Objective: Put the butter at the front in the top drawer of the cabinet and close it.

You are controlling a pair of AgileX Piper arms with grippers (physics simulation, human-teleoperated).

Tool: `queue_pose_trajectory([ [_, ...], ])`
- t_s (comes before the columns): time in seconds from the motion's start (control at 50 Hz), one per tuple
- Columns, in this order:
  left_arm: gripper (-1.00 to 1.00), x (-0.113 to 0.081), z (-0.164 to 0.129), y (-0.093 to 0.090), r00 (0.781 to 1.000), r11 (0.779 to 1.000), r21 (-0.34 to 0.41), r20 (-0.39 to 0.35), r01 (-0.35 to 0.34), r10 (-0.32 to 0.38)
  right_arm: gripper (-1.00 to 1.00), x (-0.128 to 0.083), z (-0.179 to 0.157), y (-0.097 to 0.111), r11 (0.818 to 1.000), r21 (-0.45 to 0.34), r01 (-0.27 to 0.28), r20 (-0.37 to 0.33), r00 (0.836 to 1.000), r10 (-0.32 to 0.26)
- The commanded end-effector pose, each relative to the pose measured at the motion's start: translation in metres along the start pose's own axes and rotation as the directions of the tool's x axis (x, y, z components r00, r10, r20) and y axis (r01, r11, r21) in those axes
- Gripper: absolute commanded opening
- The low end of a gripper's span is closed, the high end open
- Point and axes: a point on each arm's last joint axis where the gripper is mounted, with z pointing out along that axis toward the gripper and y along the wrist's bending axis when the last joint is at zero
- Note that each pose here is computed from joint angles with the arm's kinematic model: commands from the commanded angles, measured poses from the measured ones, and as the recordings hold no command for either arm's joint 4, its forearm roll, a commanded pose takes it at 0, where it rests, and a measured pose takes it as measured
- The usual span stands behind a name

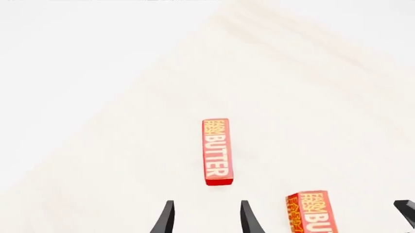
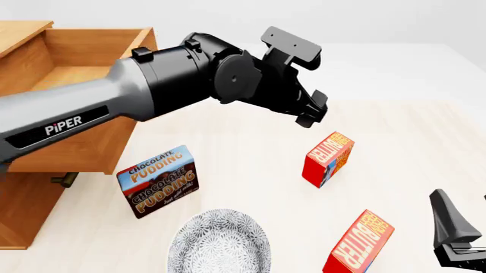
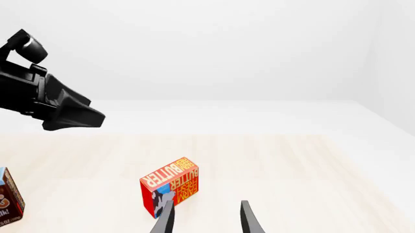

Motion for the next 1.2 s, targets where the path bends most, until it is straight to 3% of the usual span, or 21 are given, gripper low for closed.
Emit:
queue_pose_trajectory([
  [0.02,1.0,-0.002,0.027,-0.009,1.0,1.0,0.016,0.006,0.013,-0.013,1.0,0.0,0.0,0.0,1.0,0.0,0.0,0.0,1.0,0.0],
  [0.26,1.0,-0.004,0.043,-0.01,0.999,0.999,0.019,0.023,0.04,-0.041,1.0,0.0,0.0,0.0,1.0,0.0,0.0,0.0,1.0,0.0],
  [0.34,1.0,0.002,0.062,-0.016,0.998,0.998,0.028,0.022,0.059,-0.06,1.0,0.0,0.0,0.0,1.0,0.0,0.0,0.0,1.0,0.0],
  [0.66,1.0,0.015,0.09,-0.018,0.994,0.994,0.03,0.023,0.102,-0.103,1.0,0.0,0.0,0.0,1.0,0.0,0.0,0.0,1.0,0.0],
  [1.2,1.0,0.044,0.111,-0.013,0.984,0.985,0.025,0.033,0.172,-0.172,1.0,0.0,0.0,0.0,1.0,0.0,0.0,0.0,1.0,0.0],
])
